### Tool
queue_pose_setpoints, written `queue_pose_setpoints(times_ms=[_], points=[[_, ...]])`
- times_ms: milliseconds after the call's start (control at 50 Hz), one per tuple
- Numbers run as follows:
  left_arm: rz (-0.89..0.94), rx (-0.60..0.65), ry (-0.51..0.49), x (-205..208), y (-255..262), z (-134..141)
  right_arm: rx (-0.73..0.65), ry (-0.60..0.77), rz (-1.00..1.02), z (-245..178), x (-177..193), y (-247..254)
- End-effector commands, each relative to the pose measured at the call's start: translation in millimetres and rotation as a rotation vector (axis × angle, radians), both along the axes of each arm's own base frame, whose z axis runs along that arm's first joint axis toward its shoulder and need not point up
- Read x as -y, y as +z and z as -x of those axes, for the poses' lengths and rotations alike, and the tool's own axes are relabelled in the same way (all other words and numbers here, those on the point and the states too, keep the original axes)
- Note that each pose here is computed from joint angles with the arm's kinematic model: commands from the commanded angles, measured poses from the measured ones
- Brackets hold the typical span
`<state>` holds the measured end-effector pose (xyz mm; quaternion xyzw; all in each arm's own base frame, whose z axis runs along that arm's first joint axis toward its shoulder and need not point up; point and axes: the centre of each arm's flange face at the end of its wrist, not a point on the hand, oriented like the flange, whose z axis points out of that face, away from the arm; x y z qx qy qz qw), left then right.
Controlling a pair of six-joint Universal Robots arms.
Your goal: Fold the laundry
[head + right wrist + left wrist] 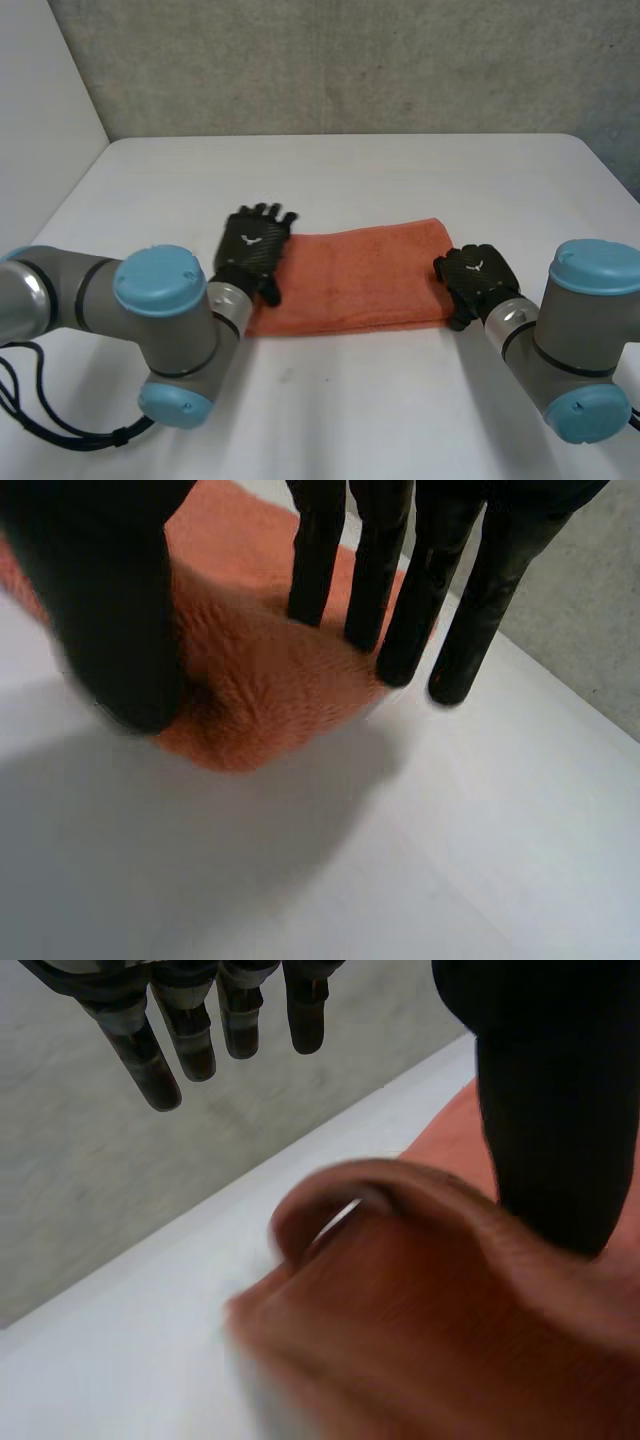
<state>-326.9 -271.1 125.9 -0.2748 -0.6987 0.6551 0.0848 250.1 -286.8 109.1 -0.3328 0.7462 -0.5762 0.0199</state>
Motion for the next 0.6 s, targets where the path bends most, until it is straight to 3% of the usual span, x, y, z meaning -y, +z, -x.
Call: queue_pose_setpoints(times_ms=[20, 180, 240, 340, 460, 500, 600], points=[[-0.004, 0.077, 0.149, 12, -3, -26, -0.042, -0.018, 0.041, 8, 12, -4], [-0.013, 0.101, 0.140, -6, 7, -36, -0.091, 0.004, 0.253, 1, 28, 32], [0.002, 0.087, 0.140, -12, 18, -39, -0.110, 0.056, 0.334, -20, 28, 51], [0.037, 0.054, 0.158, -17, 40, -47, -0.110, 0.310, 0.453, -107, -19, 73], [0.071, 0.031, 0.214, -15, 61, -68, -0.140, 0.478, 0.450, -148, -54, 60], [0.081, 0.025, 0.224, -15, 66, -72, -0.157, 0.630, 0.405, -170, -89, 36], [0.086, 0.022, 0.247, -14, 70, -82, -0.210, 0.772, 0.322, -176, -123, 4]])
